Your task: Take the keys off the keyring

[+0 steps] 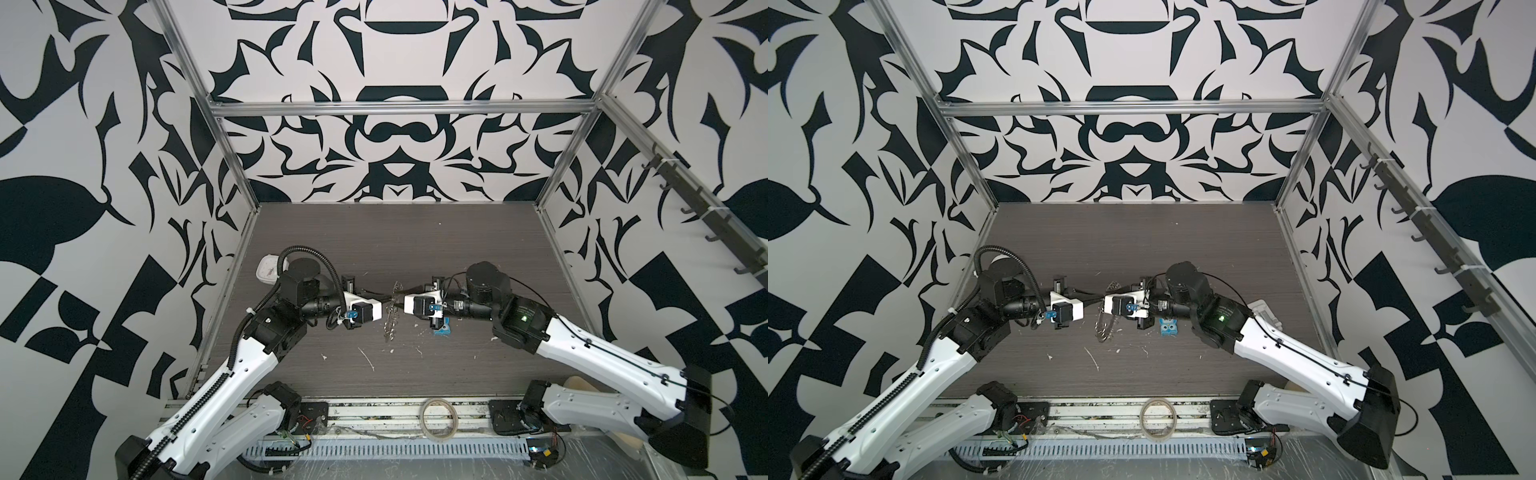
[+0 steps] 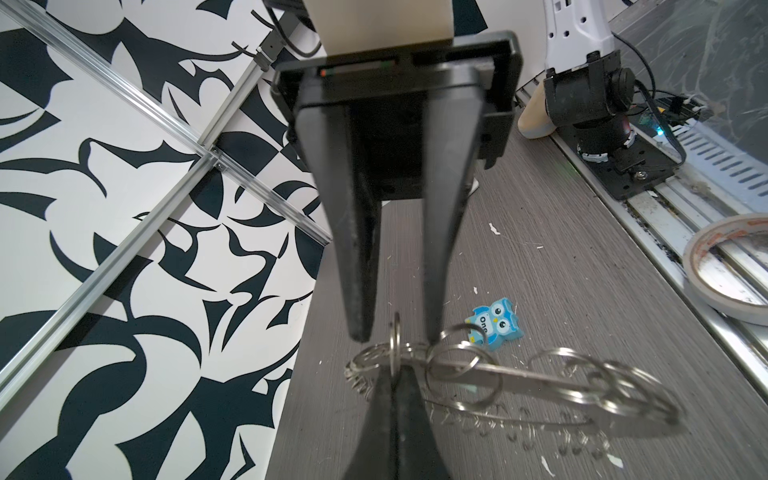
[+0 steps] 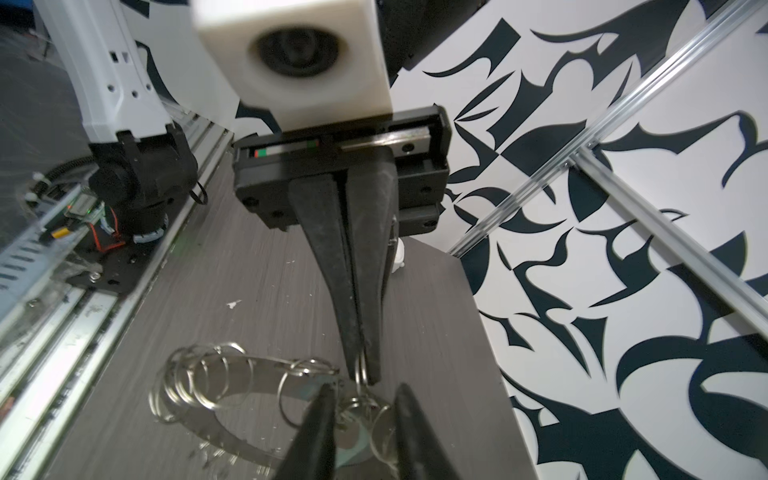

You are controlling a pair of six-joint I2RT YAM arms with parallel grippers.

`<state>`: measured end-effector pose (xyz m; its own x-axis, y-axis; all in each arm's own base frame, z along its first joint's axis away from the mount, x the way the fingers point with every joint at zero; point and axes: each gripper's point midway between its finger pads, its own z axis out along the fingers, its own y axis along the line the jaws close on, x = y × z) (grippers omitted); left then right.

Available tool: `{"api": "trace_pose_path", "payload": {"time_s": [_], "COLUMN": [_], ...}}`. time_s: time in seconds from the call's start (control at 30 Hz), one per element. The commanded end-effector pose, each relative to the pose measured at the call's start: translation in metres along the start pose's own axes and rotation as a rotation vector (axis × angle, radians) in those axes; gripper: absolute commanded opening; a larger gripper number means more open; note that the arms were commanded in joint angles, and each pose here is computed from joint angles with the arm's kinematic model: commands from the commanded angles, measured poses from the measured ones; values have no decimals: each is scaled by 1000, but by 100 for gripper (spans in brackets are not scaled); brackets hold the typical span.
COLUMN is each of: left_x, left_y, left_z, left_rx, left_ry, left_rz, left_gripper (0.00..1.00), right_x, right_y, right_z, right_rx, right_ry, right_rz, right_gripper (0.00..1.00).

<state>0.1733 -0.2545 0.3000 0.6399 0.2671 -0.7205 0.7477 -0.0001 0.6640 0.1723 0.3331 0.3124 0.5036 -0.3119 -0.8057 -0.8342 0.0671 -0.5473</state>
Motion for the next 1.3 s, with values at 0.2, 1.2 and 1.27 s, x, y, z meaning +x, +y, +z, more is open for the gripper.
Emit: {"api": "trace_pose_path", "payload": {"time_s": [0.2, 1.2, 1.27], "left_x": [-7, -8, -8], "left_y": [9, 10, 10], "left_z": [-6, -6, -6], "left_rx": [-38, -26, -25], "left_ry": [-40, -52, -54], "left_rz": [25, 11, 11], "left_gripper": [0, 0, 0], "right_x": [-16, 6, 2], "right_y": [-22, -18, -18], "right_z": [-26, -5, -3], "right_rx": [152, -41, -58], "right_ry": [-40, -186, -203], "right_rz": [52, 506, 528], "right_gripper": [35, 51, 57]}}
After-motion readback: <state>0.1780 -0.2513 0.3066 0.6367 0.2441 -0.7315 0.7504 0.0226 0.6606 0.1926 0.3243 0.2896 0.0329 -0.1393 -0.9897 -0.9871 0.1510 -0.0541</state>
